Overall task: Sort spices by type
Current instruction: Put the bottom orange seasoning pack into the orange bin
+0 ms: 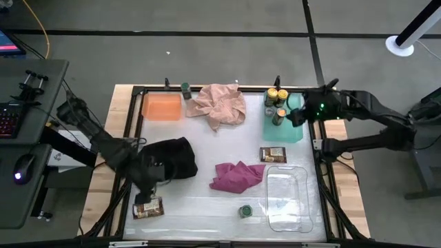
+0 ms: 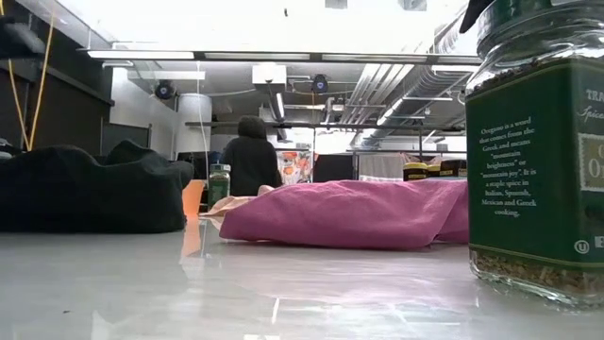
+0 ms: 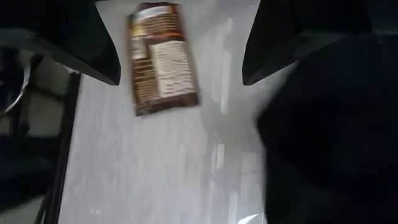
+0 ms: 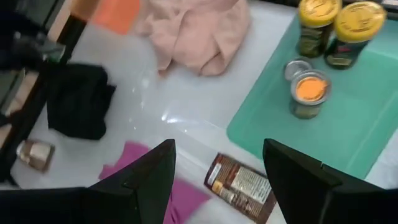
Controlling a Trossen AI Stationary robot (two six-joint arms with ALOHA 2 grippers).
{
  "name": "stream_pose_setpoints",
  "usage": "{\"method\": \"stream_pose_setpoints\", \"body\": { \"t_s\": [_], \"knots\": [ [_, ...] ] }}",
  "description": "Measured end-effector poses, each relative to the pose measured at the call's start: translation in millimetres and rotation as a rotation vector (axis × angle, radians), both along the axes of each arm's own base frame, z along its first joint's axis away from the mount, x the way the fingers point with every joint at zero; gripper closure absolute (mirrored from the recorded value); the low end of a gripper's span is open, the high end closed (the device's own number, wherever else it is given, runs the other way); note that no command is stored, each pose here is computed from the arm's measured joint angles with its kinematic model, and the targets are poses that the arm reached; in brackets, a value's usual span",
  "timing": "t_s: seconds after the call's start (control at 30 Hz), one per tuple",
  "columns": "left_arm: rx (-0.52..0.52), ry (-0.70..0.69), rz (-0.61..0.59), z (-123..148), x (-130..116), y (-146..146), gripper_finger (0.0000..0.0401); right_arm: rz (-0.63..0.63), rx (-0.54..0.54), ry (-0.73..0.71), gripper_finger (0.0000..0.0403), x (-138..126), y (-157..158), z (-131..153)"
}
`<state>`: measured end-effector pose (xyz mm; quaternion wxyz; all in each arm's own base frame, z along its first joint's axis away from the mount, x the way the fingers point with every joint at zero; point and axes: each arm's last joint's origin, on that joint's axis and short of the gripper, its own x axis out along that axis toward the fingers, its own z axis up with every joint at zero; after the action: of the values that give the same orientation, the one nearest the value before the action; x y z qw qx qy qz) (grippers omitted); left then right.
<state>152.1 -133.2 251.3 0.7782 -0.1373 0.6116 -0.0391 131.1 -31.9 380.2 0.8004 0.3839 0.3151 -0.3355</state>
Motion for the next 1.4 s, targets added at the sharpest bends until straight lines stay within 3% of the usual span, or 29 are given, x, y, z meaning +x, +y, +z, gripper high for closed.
{"method": "stream_pose_setpoints", "body": {
  "t_s": [0.17, 0.33, 0.53, 1.0, 1.13, 1.23, 1.33, 1.4],
  "knots": [
    [-0.054, 0.045, 0.056, -11, -14, -37, 0.0080, 0.111, -0.034, 0.025, 0.0167, 9, 18, -2],
    [0.059, 0.108, -0.047, -38, -19, -62, 0.0080, 0.137, -0.073, 0.030, 0.0167, 21, 33, -5],
    [0.183, 0.198, -0.045, -73, -10, -74, 0.0080, 0.180, -0.068, 0.054, 0.0167, 35, 49, -12],
    [0.182, 0.347, 0.092, -113, 2, -88, 0.0088, 0.146, -0.110, 0.095, 0.0167, 50, 57, -21],
    [0.165, 0.349, 0.134, -113, 7, -86, 0.0146, 0.146, -0.110, 0.094, 0.0167, 50, 57, -21],
    [0.153, 0.340, 0.155, -111, 11, -82, 0.0235, 0.146, -0.110, 0.094, 0.0167, 50, 57, -21],
    [0.143, 0.304, 0.155, -106, 16, -78, 0.0348, 0.150, -0.114, 0.095, 0.0167, 50, 57, -20],
    [0.111, 0.265, 0.169, -98, 20, -73, 0.0384, 0.156, -0.119, 0.098, 0.0167, 50, 57, -20]
  ]
}}
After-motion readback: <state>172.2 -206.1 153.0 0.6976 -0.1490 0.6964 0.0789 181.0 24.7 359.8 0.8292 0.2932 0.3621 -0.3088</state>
